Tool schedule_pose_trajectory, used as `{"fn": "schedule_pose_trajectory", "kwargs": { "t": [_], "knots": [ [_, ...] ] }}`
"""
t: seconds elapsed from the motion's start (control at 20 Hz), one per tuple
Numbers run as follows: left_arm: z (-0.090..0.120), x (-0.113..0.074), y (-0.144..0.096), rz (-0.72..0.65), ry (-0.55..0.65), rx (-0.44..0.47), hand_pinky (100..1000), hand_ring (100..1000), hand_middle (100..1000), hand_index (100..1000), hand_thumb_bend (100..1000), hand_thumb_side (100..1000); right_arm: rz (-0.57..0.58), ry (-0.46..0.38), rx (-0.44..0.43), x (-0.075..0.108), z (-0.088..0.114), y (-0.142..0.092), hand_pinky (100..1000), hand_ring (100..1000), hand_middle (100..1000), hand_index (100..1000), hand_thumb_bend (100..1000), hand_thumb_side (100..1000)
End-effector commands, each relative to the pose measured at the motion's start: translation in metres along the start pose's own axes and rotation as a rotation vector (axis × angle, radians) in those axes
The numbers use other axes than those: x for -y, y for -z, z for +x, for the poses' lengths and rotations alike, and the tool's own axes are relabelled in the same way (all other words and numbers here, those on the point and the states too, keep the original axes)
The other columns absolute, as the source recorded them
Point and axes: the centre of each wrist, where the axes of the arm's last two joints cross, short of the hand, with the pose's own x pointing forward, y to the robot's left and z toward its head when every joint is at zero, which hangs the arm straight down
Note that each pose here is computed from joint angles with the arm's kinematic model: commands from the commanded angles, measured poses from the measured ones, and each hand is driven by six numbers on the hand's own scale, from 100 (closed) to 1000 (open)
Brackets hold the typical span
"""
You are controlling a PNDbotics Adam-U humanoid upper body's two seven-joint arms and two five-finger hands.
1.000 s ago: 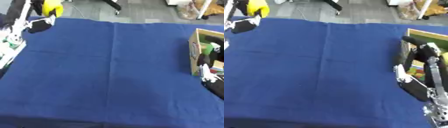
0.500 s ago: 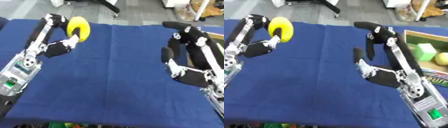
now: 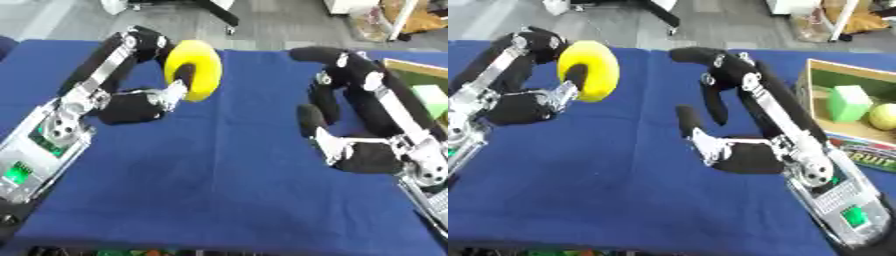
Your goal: Pick up the objects with one hand, pass them to the other hand, and then place them into the box on the other side of the table.
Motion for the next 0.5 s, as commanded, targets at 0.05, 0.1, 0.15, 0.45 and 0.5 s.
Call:
{"fn": "schedule_pose_trajectory", "kwargs": {
  "t": [0.05,0.1,0.15,0.45,0.5],
  "knots": [
    [0.013,-0.007,0.006,-0.075,-0.003,0.041,647,411,353,501,100,371,0.027,-0.005,0.033,0.004,0.007,0.007,153,161,127,862,100,386],
    [0.015,-0.008,0.008,-0.093,-0.011,0.051,648,412,354,501,100,371,0.033,-0.007,0.036,0.003,0.007,0.008,148,157,122,863,100,381],
    [0.018,-0.008,0.011,-0.114,-0.02,0.063,648,413,355,502,100,372,0.039,-0.011,0.041,0.003,0.007,0.009,145,155,119,863,100,378],
    [0.03,-0.007,0.023,-0.232,-0.082,0.102,651,417,358,503,100,391,0.07,-0.038,0.078,0.003,0.009,0.015,133,146,108,864,100,351],
    [0.032,-0.007,0.025,-0.247,-0.095,0.108,651,417,359,504,100,393,0.074,-0.04,0.082,0.002,0.01,0.016,132,144,107,864,100,350]
  ]
}}
